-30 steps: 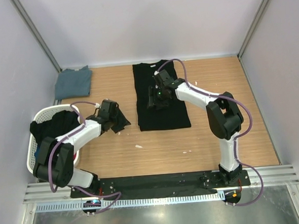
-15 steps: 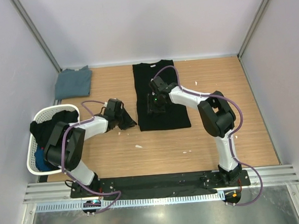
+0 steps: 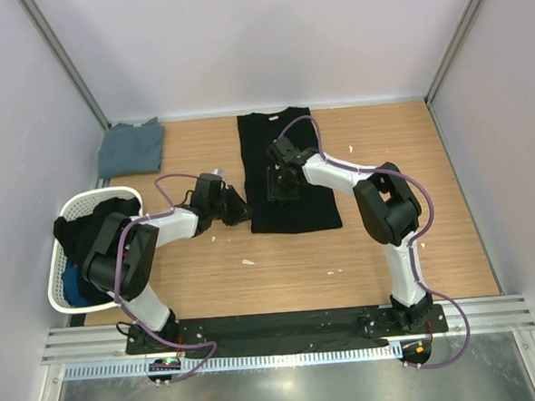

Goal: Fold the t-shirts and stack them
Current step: Fold the tshirt

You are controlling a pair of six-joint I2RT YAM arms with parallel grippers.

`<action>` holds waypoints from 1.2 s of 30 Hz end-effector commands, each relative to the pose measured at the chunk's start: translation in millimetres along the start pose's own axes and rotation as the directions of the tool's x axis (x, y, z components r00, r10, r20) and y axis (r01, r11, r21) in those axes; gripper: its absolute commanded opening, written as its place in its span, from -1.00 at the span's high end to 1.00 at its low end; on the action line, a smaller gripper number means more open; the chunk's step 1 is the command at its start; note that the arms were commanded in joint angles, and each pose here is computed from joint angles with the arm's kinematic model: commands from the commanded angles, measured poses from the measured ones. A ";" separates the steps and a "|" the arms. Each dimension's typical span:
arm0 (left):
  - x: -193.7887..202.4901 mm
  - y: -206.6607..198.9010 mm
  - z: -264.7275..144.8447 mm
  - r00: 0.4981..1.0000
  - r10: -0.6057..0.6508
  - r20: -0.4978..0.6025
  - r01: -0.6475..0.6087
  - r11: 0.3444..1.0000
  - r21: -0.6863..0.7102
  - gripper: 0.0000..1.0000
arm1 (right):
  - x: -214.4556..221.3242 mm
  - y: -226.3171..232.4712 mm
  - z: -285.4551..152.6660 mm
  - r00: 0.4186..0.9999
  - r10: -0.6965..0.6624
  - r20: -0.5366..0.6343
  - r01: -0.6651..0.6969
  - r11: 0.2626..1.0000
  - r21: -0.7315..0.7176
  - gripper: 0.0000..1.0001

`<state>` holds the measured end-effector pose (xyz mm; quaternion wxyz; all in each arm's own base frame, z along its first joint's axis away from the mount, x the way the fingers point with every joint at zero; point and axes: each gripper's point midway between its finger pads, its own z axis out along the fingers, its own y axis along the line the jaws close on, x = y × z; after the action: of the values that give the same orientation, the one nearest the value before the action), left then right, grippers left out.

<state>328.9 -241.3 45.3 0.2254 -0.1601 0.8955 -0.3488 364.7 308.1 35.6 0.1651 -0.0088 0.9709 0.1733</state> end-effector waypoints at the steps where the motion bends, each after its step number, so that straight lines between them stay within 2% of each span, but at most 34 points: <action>1: -0.5 -24.6 1.5 0.998 0.055 0.004 -0.056 0.992 0.113 0.67 | -2.4 -6.7 3.8 1.000 0.005 0.012 -0.005 0.999 0.039 0.11; 6: 9.5 -24.5 9.3 0.999 0.049 -0.017 -0.046 0.987 0.151 0.69 | -1.2 -8.9 6.7 1.000 0.004 0.008 -0.004 0.999 0.047 0.12; 11: 20.6 -12.7 11.9 0.999 0.006 -0.050 0.000 0.992 0.123 0.69 | 0.9 -11.8 11.2 1.000 0.008 0.000 -0.008 0.998 0.059 0.12; 20: 47.8 32.4 5.3 0.991 -0.091 -0.098 0.088 0.995 -0.042 0.78 | 3.0 -15.3 20.3 1.000 0.012 -0.021 -0.011 0.997 0.079 0.13; 25: 32.4 35.9 -12.2 0.998 -0.063 -0.026 0.059 0.990 -0.130 0.81 | 6.2 -19.6 24.2 0.999 0.014 -0.029 -0.011 0.995 0.094 0.13; 27: 31.5 48.0 -20.1 0.998 -0.059 -0.018 0.054 0.976 -0.211 0.80 | 7.4 -21.8 26.3 0.999 0.014 -0.032 -0.011 0.995 0.103 0.13; 36: 36.5 58.6 -34.5 0.998 0.006 -0.060 -0.022 0.961 -0.275 0.87 | 6.6 -23.9 26.6 0.999 0.022 -0.029 -0.018 0.993 0.119 0.13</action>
<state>282.6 -211.6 17.4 0.1794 -0.1959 0.9270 -0.2648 366.6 306.1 26.1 0.1543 -0.0021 0.9757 0.1557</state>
